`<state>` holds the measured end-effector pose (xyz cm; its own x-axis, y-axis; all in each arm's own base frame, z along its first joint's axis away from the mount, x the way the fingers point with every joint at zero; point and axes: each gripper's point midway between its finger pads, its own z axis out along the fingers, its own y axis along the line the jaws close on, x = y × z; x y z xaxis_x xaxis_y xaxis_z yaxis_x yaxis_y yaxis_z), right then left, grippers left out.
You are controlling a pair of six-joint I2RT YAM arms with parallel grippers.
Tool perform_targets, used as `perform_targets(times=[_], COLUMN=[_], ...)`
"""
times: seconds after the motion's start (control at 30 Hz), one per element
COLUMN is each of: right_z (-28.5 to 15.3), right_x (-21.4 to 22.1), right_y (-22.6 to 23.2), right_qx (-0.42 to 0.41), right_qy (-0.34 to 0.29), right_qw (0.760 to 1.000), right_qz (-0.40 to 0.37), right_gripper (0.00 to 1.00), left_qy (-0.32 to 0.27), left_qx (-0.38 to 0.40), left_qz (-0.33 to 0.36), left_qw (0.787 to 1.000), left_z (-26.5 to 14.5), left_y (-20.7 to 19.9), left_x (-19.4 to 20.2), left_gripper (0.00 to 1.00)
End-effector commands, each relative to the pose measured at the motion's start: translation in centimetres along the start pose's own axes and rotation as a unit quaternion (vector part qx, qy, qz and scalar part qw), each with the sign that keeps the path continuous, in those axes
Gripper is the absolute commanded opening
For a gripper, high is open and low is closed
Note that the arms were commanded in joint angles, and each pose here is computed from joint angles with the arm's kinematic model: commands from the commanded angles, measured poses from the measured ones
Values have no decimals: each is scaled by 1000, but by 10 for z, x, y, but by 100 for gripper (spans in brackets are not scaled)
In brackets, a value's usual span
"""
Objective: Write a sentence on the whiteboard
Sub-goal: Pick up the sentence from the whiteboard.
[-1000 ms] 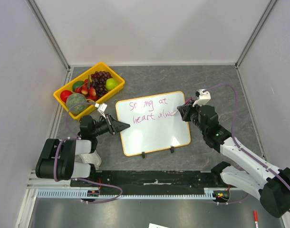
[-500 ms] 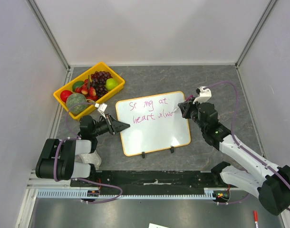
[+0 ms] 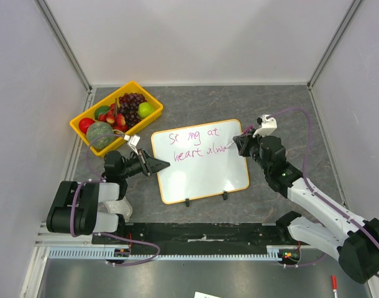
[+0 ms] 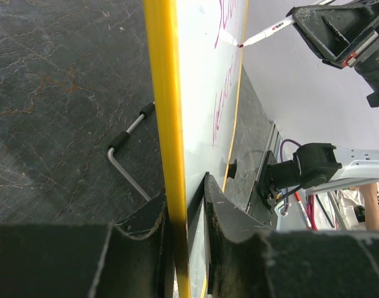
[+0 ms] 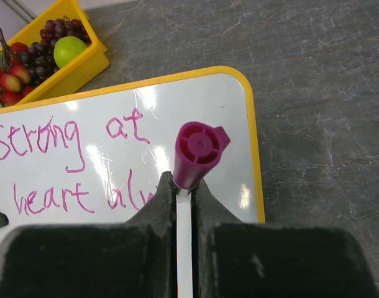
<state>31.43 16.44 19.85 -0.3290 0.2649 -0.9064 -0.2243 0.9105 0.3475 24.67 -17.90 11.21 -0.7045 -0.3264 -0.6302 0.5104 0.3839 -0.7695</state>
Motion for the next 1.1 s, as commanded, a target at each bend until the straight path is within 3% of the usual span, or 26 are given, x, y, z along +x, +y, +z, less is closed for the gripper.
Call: perform_targets(times=[0.0, 0.5, 1.07], right_z=[-3, -9, -14], right_x=[11, 4, -49], right_y=[-8, -9, 2], right_qx=[6, 11, 15], right_qy=[12, 3, -60], right_qw=[1000, 1000, 998], right_qz=[-8, -10, -3], right_gripper=[0, 0, 0], left_qy=[-6, -6, -7], left_qx=[-14, -14, -15], left_qz=[35, 35, 35], left_qw=[999, 999, 999], left_z=[3, 3, 3], left_y=[9, 9, 10], left_x=[-4, -4, -4], left_gripper=[2, 2, 2])
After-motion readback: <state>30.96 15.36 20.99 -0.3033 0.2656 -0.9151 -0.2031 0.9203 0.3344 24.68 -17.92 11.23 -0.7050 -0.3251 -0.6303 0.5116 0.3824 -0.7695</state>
